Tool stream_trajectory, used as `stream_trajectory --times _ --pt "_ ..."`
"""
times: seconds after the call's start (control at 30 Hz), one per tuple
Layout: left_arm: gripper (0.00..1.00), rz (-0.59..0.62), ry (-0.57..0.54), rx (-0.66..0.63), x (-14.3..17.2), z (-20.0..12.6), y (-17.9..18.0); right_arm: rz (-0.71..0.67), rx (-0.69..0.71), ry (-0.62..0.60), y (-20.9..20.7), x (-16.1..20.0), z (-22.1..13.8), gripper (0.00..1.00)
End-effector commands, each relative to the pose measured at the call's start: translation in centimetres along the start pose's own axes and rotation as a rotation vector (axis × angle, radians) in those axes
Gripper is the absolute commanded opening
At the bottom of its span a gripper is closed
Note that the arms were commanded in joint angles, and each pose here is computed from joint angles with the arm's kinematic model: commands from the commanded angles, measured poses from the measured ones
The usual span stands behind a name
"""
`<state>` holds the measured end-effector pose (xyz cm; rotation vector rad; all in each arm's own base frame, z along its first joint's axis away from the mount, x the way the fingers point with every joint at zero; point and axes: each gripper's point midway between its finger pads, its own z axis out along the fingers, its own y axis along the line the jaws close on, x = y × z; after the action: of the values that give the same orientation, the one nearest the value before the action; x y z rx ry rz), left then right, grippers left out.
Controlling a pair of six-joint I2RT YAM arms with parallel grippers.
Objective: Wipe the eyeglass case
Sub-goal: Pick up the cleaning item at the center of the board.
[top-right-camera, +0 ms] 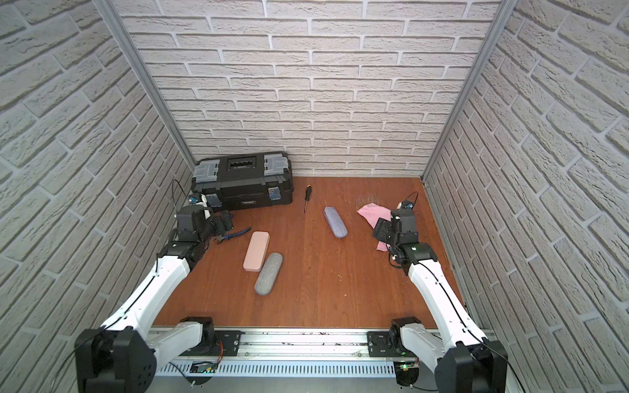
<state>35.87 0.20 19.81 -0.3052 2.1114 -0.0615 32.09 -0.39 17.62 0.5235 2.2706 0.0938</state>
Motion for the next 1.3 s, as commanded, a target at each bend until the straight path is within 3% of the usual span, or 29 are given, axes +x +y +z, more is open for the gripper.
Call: stream_trajectory --times 0.0,0.13,0.23,0.37,0.6,0.8,1.0,1.27 --pt "0.98 -0.046 0.006 0.058 -0.9 -0.4 -1.1 0.020 -0.059 0.082 1.5 1.0 -0.3 0.77" --pt "0.97 -0.040 0.026 0.112 -1.0 -0.4 -2.1 -0.021 -0.050 0.146 2.4 1.9 0.2 0.74" --pt "0.90 -0.021 0.033 0.162 -1.4 -0.7 -3.6 -0.065 -0.028 0.197 2.9 2.7 0.5 0.72" --pt "0.89 0.105 0.024 0.158 -1.4 -1.5 -6.5 -0.105 0.028 0.258 2.9 3.5 1.2 0.69" --pt "0.87 0.166 0.000 0.253 -0.6 -2.0 -12.9 -0.070 0.289 0.203 -0.4 -1.3 4.3 0.63" --pt "0.87 0.262 0.003 0.332 1.4 -2.1 -18.6 0.078 0.441 0.225 -2.9 -3.7 9.8 0.74" --pt "0.87 0.306 0.004 0.401 3.1 -2.6 -21.6 0.156 0.511 0.247 -3.3 -4.9 14.2 0.81" --pt "0.87 0.321 0.008 0.404 3.3 -2.4 -21.8 0.256 0.565 0.398 -4.1 -1.0 18.8 0.86"
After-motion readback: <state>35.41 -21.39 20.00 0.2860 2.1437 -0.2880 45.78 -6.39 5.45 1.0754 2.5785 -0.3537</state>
